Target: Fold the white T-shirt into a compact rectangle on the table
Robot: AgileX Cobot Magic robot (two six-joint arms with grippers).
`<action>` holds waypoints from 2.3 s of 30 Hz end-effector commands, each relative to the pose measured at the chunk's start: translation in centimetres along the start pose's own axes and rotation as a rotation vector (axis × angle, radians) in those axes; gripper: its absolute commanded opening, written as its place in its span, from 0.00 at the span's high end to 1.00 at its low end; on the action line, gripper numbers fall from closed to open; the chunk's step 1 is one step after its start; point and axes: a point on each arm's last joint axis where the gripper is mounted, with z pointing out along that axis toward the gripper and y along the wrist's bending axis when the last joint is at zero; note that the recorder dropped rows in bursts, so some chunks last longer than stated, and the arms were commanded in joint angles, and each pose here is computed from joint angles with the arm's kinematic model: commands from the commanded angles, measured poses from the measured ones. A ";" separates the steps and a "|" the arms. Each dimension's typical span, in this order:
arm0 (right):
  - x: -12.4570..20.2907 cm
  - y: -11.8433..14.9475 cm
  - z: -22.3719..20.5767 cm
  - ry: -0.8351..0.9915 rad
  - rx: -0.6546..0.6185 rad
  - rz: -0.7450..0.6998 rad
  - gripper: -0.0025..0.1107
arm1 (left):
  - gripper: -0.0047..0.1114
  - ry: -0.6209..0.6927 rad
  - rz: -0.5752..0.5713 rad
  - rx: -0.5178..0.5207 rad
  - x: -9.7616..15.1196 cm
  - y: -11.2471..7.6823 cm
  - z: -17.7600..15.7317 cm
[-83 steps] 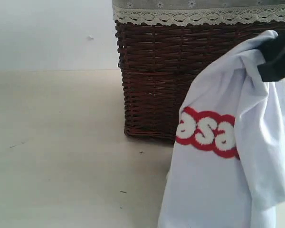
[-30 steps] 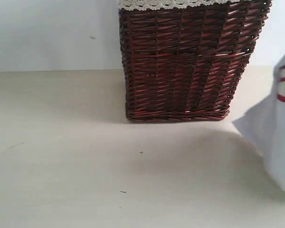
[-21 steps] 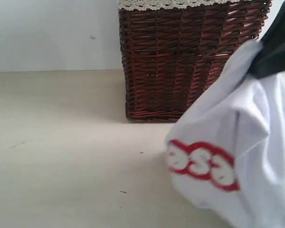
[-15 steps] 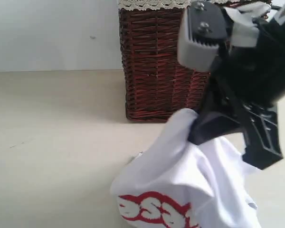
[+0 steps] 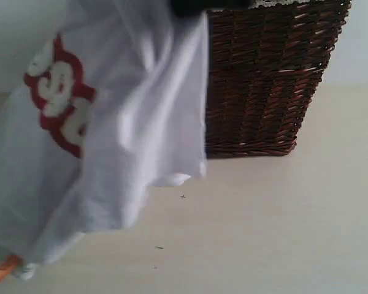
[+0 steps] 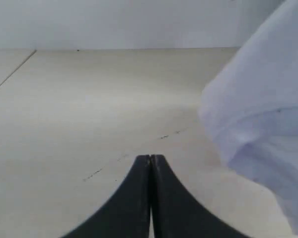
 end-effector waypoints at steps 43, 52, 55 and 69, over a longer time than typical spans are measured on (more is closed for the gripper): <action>11.1 -2.0 -1.1 0.377 0.371 0.156 0.47 | 0.96 -0.167 0.144 -0.021 -1.5 0.1 -0.2; 11.1 -1.9 -1.2 0.366 0.361 0.167 0.49 | 0.96 -0.473 -0.633 0.098 -4.1 0.5 -1.1; 11.1 -1.9 -1.2 0.366 0.361 0.167 0.49 | 0.96 -0.357 -0.701 0.132 -3.3 0.0 -0.7; 11.0 -1.8 -1.1 0.361 0.350 0.163 0.49 | 0.96 0.085 -0.209 0.552 -9.0 -4.9 0.1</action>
